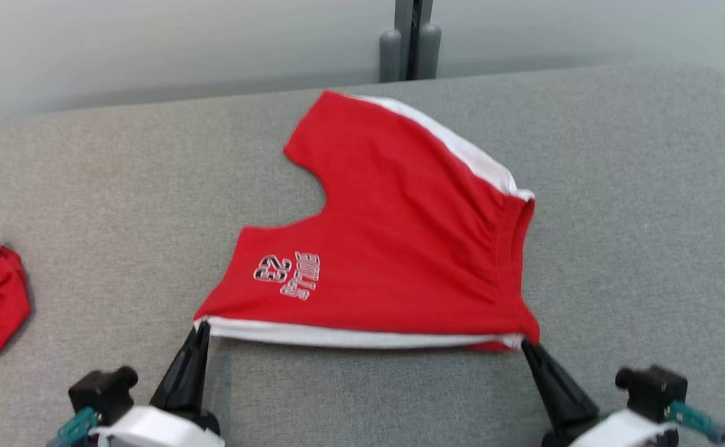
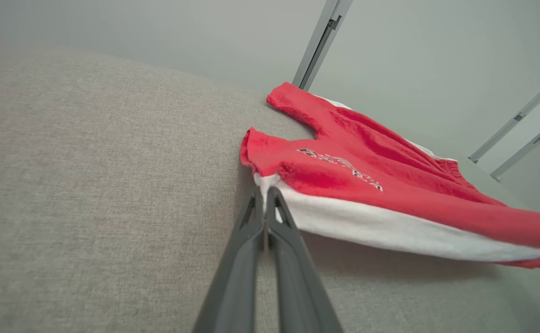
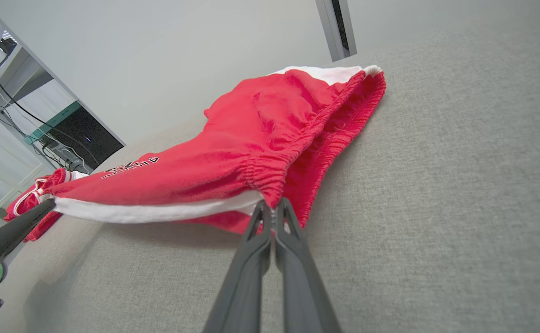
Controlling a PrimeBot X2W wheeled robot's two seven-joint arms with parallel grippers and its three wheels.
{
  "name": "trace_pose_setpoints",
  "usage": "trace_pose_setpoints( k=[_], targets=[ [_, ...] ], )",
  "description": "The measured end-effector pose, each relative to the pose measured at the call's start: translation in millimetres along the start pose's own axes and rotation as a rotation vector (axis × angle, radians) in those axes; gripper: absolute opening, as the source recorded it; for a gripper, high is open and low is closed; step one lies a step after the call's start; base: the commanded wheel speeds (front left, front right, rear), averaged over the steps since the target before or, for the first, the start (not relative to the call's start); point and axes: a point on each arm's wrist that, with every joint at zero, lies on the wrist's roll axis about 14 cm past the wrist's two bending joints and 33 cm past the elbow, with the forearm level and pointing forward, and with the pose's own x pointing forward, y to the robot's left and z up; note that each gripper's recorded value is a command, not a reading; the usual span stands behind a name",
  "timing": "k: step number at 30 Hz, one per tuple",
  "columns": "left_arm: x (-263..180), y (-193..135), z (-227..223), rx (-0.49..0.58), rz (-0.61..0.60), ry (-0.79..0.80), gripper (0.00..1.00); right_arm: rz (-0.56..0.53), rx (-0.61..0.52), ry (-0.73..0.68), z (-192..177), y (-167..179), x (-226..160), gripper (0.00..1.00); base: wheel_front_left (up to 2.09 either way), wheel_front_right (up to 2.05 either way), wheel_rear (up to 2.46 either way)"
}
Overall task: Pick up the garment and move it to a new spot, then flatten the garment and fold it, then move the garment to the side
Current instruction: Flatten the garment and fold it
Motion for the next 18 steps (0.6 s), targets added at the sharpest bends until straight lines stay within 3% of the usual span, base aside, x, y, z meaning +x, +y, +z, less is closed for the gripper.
trace_pose_setpoints(
  k=[10, 18],
  targets=[
    [-53, -6, 27, 0.029, 0.026, -0.042, 0.0, -0.002, 0.001, 0.022, -16, 18, -57, 0.0, 0.0, 0.0, 0.0],
    [-42, -14, 45, 0.049, 0.016, -0.058, 0.0, -0.058, -0.034, -0.018, 2, 9, -53, 0.0, 0.0, 0.0, 0.0]
  ],
)
